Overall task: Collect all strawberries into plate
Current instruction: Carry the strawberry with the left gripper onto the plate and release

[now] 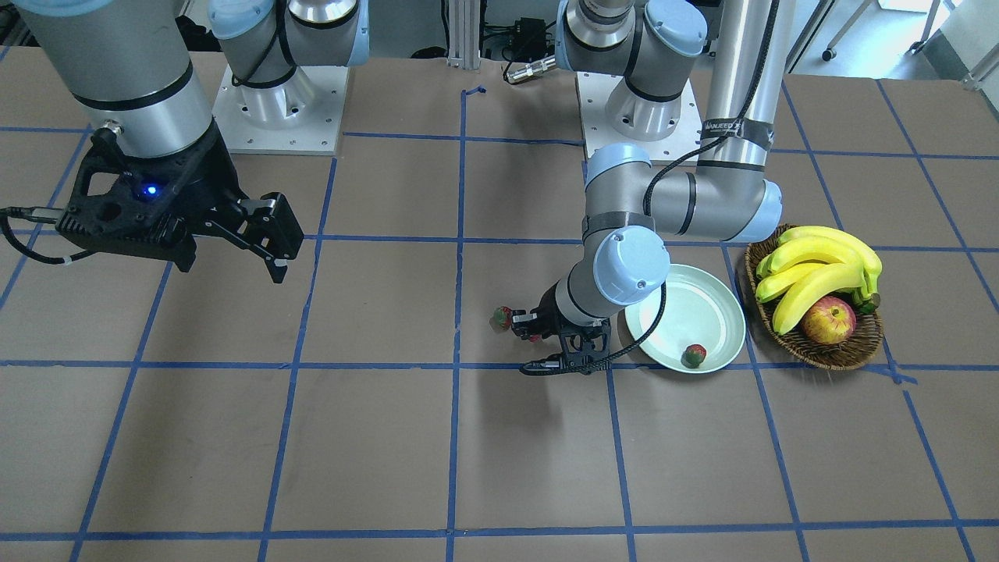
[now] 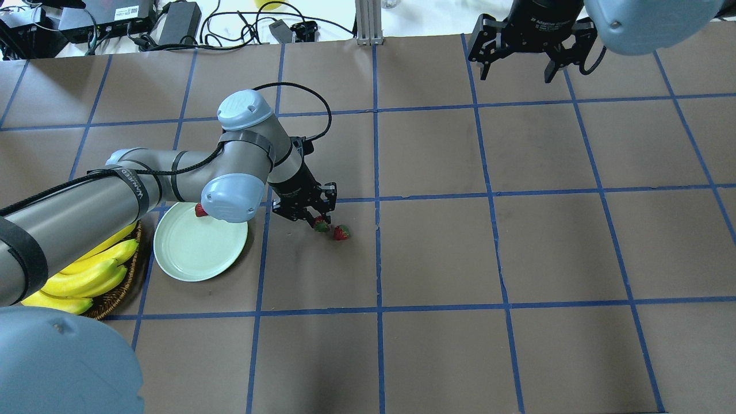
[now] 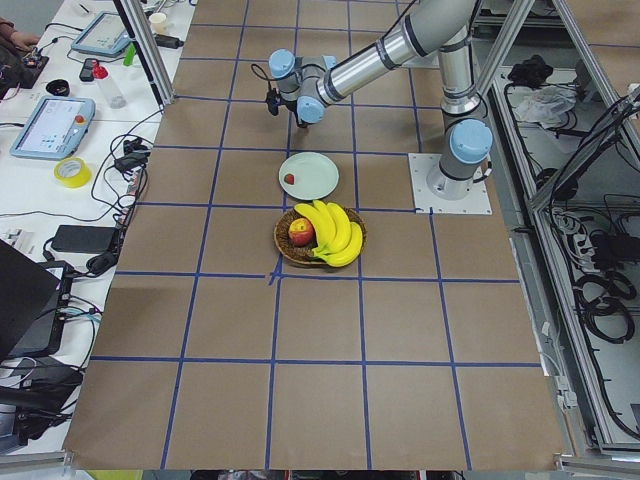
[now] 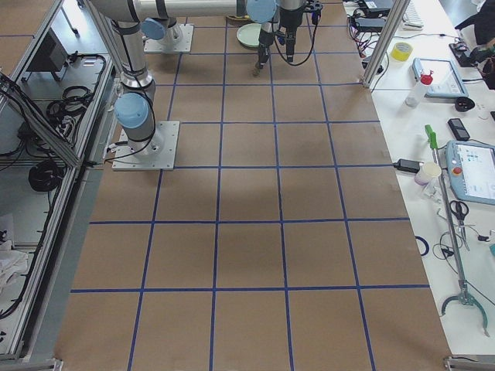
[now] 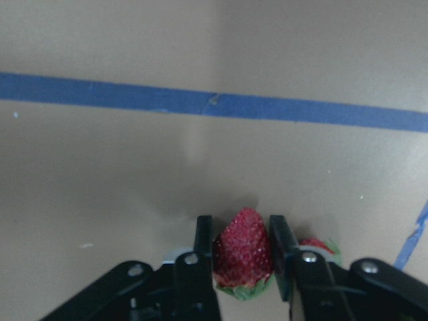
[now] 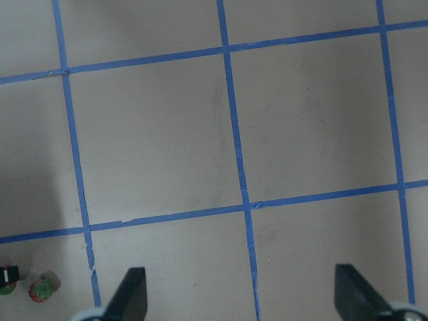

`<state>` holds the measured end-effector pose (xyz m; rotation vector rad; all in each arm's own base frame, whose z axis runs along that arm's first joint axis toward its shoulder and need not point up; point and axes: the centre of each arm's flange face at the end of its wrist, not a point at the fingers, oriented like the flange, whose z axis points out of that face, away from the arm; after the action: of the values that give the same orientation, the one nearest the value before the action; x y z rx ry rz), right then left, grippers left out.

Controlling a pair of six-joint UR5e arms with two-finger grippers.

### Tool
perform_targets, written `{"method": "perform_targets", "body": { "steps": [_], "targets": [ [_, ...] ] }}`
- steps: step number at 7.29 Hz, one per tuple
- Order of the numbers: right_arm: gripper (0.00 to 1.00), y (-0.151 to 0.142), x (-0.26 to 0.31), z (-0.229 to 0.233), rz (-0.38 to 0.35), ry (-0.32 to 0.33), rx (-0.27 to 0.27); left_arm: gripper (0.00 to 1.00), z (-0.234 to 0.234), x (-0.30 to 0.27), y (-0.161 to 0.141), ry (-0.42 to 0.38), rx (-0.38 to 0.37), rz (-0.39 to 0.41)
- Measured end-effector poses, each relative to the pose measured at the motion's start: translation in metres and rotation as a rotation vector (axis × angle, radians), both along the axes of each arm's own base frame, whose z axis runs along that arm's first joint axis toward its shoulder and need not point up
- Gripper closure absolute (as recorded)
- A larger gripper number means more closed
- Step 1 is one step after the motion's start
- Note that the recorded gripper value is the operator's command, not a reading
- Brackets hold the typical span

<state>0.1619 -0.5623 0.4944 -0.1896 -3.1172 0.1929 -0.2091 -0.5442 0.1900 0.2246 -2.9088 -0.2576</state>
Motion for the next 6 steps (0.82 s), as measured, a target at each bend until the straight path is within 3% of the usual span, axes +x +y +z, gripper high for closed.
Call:
{"method": "perform_targets", "body": {
  "steps": [2, 3, 5, 6],
  "targets": [
    [0.00, 0.000, 0.000, 0.000, -0.001, -0.001, 0.000, 1.00, 0.052, 0.052, -0.039, -0.041, -0.013, 0.024],
    [0.00, 0.000, 0.000, 0.000, -0.002, -0.001, 0.000, 1.00, 0.072, 0.089, -0.050, -0.097, -0.011, -0.012],
    [0.00, 0.000, 0.000, 0.000, -0.001, -0.001, 0.000, 1.00, 0.079, 0.167, -0.044, -0.182, 0.044, -0.102],
    [0.00, 0.000, 0.000, 0.000, -0.001, -0.001, 0.000, 0.91, 0.067, 0.194, -0.032, -0.179, 0.085, -0.131]
  ]
}}
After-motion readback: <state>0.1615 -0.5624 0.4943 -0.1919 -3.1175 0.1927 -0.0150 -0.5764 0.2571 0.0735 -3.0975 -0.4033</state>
